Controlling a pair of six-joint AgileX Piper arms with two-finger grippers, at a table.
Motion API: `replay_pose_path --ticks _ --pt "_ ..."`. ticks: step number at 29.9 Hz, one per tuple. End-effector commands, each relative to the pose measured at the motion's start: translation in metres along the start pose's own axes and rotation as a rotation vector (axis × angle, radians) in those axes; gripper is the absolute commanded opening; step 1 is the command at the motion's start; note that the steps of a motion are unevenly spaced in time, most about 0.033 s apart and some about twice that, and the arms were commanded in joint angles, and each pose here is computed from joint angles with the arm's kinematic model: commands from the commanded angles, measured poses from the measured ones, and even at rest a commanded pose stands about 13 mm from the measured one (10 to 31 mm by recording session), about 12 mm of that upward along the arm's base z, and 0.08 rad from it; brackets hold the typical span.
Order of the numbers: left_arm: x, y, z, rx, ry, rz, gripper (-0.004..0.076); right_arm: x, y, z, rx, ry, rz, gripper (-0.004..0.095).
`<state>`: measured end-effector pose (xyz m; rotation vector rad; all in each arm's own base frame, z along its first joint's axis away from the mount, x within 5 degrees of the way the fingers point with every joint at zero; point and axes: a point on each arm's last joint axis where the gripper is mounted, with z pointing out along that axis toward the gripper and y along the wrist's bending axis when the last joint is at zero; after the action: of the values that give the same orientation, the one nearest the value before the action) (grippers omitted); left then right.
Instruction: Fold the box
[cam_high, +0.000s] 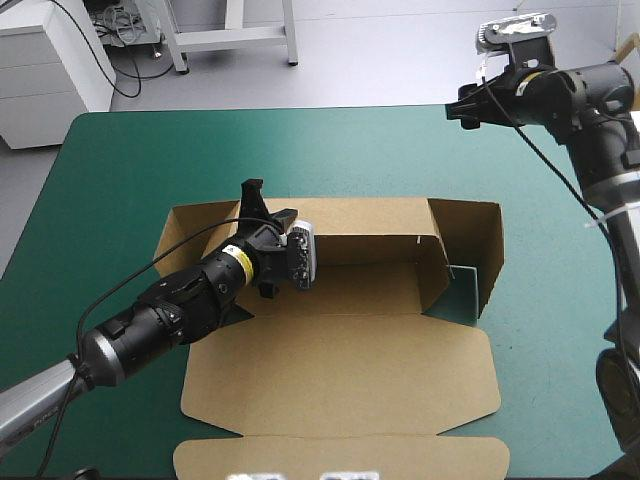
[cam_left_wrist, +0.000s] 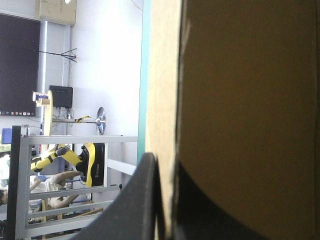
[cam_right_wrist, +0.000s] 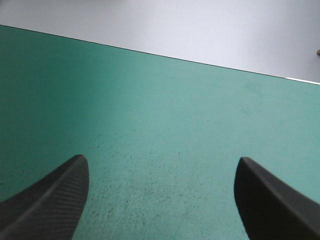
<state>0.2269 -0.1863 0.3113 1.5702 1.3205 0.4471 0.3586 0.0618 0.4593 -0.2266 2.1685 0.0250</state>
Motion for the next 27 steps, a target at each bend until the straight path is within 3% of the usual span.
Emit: replay_pose_path --ticks 1,13,21,27 --pt "0.016 -0.002 -0.004 0.032 0.168 -0.071 -0.001 -0.012 -0.002 0.001 0.01 -0.093 0.018 0.0738" --pt "0.017 -0.003 -0.004 0.036 0.183 -0.115 -0.001 0.015 0.004 0.074 -0.016 0.126 0.026 0.0738" --pt "0.017 -0.003 -0.004 0.036 0.183 -0.115 -0.001 0.034 0.005 0.083 -0.019 0.225 0.023 0.0738" --pt "0.018 -0.003 -0.004 0.036 0.185 -0.115 -0.001 0.06 0.007 0.089 -0.023 0.399 0.02 0.0738"
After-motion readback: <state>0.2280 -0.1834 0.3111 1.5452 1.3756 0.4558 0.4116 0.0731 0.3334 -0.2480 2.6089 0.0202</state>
